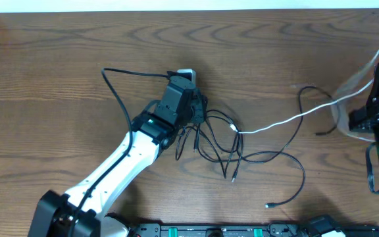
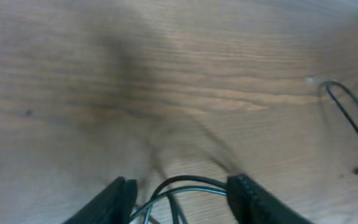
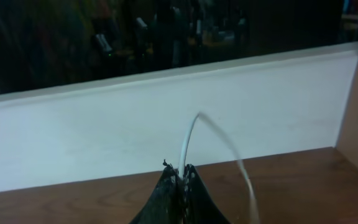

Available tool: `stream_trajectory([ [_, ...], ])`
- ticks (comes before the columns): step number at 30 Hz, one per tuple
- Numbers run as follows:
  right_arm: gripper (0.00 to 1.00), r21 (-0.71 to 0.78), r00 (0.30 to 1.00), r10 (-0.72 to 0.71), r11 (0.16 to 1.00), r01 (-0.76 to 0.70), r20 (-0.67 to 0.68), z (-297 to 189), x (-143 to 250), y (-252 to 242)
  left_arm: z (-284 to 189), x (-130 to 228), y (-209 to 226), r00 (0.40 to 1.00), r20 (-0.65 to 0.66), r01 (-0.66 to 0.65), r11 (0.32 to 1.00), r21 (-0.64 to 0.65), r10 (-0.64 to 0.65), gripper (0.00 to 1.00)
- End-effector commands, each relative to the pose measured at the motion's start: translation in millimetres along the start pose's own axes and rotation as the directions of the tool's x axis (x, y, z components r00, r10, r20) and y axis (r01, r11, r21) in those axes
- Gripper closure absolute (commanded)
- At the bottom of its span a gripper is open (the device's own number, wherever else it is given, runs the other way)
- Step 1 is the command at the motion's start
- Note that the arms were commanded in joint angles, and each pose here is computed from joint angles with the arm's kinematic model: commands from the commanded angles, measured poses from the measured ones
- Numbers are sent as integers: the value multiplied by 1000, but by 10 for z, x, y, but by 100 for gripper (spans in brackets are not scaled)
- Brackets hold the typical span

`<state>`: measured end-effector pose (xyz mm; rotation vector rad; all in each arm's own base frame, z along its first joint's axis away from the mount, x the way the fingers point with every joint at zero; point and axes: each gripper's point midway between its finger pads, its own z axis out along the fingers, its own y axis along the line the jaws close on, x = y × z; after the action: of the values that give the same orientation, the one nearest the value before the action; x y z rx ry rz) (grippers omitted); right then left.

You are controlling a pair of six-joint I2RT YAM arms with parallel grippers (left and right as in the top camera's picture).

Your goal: Untangle cables

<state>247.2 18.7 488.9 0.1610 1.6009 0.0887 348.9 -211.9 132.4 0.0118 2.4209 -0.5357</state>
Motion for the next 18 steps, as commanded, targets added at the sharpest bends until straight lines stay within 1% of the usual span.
stream_trajectory([
  [1, 99, -2, 998, -58, 998, 58, -38, 182, 74, 74, 100, 47, 75, 1000, -19, 8, 1000, -30, -9, 46],
  [4, 99, -47, 987, -90, 995, 85, -129, 413, 323, 220, 158, 97, 106, 999, -38, 8, 999, -41, -9, 45],
  [7, 99, -123, 943, -147, 986, 114, -298, 622, 800, 384, 188, 125, 124, 999, -48, 7, 999, -47, -9, 45],
  [8, 99, -143, 919, -164, 982, 120, -359, 673, 979, 421, 192, 134, 129, 999, -51, 7, 999, -49, -9, 45],
  [10, 99, -182, 864, -194, 976, 121, -465, 722, 1299, 478, 197, 139, 133, 999, -53, 7, 999, -51, -10, 65],
  [11, 99, -196, 837, -205, 973, 119, -507, 726, 1424, 496, 197, 138, 134, 999, -53, 7, 999, -51, -10, 72],
  [13, 99, -223, 780, -223, 969, 109, -585, 700, 1657, 521, 197, 127, 154, 999, -46, 6, 998, -63, -9, 80],
  [16, 99, -207, 714, -215, 973, 100, -667, 596, 1863, 460, 190, 73, 246, 1000, -14, 5, 993, -116, -6, 81],
  [18, 99, -198, 687, -220, 974, 112, -693, 515, 1903, 402, 188, 61, 263, 1000, -8, 5, 992, -126, -6, 80],
])
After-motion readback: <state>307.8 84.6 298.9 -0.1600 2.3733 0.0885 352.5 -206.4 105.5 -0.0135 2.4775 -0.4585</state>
